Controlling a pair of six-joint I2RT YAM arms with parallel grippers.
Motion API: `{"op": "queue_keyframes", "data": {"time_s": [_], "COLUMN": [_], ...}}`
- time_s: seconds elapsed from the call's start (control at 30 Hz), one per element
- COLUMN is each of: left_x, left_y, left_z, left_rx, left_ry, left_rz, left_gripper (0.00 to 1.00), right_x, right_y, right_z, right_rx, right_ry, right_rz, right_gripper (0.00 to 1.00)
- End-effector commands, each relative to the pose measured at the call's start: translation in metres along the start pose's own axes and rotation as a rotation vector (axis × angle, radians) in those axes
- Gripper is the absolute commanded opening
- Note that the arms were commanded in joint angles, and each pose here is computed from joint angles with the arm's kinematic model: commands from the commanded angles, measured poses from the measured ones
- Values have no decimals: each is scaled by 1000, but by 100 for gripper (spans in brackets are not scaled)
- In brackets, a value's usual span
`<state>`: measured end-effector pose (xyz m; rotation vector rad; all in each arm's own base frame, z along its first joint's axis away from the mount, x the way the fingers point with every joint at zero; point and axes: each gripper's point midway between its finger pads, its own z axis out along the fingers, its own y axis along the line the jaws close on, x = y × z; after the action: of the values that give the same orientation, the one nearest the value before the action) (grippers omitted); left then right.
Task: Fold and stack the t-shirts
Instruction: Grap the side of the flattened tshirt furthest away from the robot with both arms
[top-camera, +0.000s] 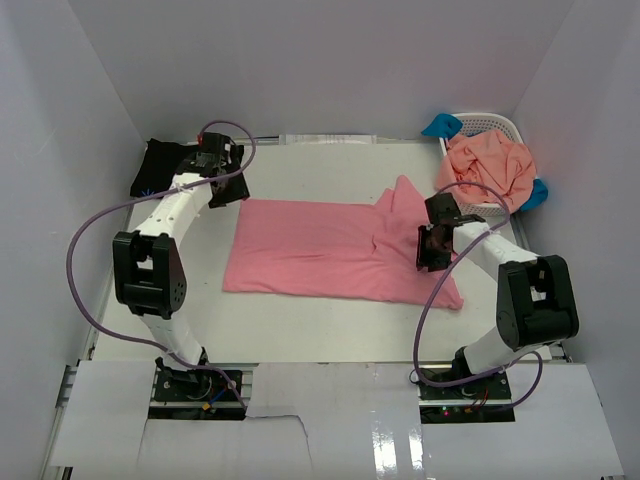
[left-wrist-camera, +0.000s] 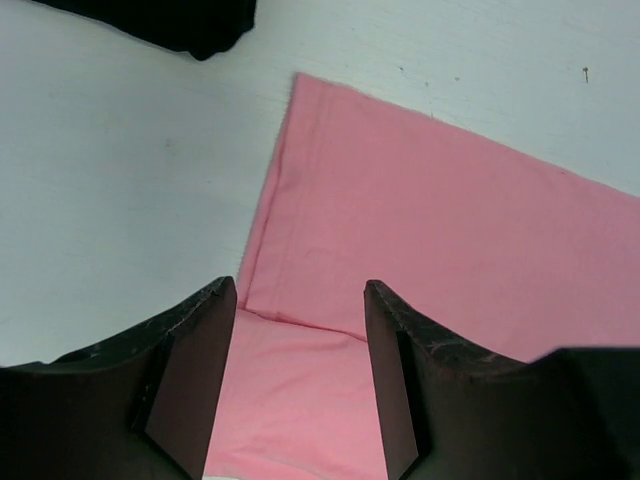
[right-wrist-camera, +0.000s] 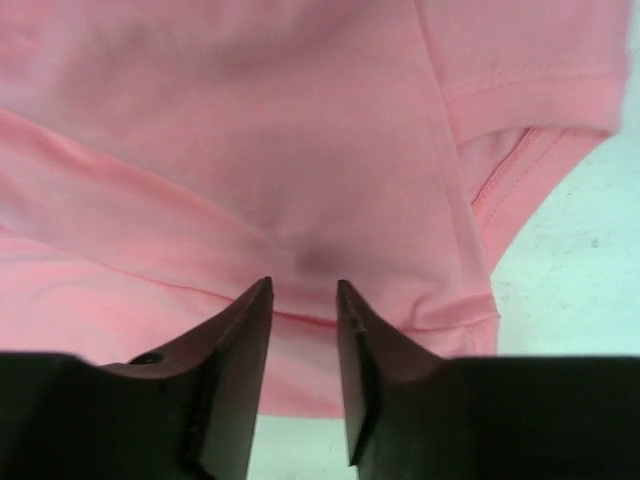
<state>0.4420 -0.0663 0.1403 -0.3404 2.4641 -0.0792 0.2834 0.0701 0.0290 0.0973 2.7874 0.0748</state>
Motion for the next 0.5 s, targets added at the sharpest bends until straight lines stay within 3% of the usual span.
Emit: {"op": "queue_keyframes", "data": {"time_s": [0.0, 0.03, 0.17, 0.2, 0.47], "left_x": [-22, -22, -29, -33, -25], "left_y": [-30, -31, -46, -50, -53], "left_z": [-10, -1, 9, 10, 40], "left_rx": [53, 51, 104, 118, 108], "left_ry": [-57, -45, -30, -36, 9], "left_rz": [6, 5, -17, -20, -14], "left_gripper": [65, 65, 65, 65, 65], "right_x": [-80, -88, -142, -157, -224], "right_y": [20, 23, 35, 37, 46], "right_z": [-45, -50, -65, -63, -19], "right_rx": [-47, -49, -48, -40, -46], "right_ry": [-210, -208, -260, -275, -368], "right_rz": [7, 4, -21, -25, -24], "right_gripper": [41, 45, 47, 54, 55]}}
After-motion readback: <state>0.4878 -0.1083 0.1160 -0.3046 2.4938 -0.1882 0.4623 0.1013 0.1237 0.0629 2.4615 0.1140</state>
